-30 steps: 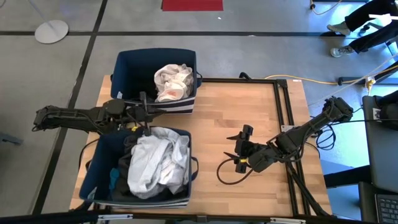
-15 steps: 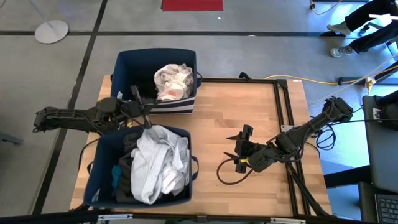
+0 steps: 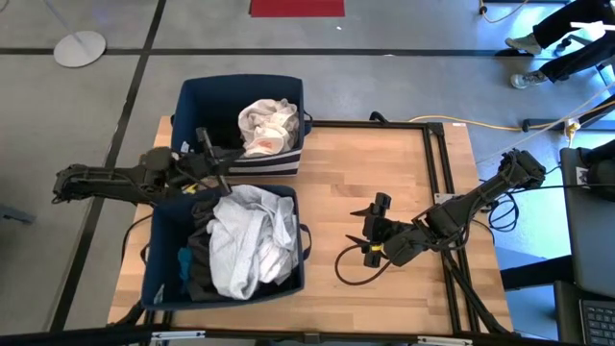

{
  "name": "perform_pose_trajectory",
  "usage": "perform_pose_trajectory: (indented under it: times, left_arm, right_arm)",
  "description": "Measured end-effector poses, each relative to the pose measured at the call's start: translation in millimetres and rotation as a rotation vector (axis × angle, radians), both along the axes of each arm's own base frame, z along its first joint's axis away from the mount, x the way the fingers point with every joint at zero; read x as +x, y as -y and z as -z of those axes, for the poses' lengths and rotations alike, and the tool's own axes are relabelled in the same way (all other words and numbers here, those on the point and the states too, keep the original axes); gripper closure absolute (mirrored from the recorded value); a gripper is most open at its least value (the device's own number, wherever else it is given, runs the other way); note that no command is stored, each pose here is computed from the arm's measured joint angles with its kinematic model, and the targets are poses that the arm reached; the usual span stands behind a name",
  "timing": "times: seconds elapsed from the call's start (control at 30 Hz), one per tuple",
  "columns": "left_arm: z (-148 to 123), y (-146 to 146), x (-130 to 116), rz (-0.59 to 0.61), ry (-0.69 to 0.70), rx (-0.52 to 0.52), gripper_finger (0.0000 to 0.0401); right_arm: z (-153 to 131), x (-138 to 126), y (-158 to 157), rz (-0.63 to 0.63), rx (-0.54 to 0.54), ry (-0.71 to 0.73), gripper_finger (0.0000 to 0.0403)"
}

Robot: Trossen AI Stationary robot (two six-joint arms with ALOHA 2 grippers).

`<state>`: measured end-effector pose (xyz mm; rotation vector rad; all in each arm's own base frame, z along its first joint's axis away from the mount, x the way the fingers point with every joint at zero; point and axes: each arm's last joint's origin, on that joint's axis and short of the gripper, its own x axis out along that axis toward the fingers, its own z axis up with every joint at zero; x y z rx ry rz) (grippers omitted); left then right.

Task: Sort clothes
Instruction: Adjust the bottom blue laundry bin

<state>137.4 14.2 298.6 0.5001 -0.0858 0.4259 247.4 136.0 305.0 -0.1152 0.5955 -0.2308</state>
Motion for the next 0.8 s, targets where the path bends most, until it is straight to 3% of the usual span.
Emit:
perform_pose_trajectory:
  times: [0.1,0.23,0.37,0.63,0.8]
  left_arm:
    - [-7,2,-2,0.006,-0.007,0.053,0.0401]
    - [-3,-3,-2,-0.104,-0.106,0.148,0.0401]
    - [3,-11,-3,-0.23,-0.183,0.136,0.0401]
    - [2,-19,-7,-0.362,-0.165,0.116,0.0401]
    - [-10,-18,-13,-0.377,-0.049,0.134,0.0401]
  right_arm:
    - [0,0,0,0.0,0.0,0.0,0.0123]
    - [0,0,0,0.0,0.0,0.0,0.0123]
    - [0,0,0,0.0,0.0,0.0,0.0123]
    - [0,0,0,0.0,0.0,0.0,0.0123]
    - [0,0,0,0.0,0.0,0.0,0.0123]
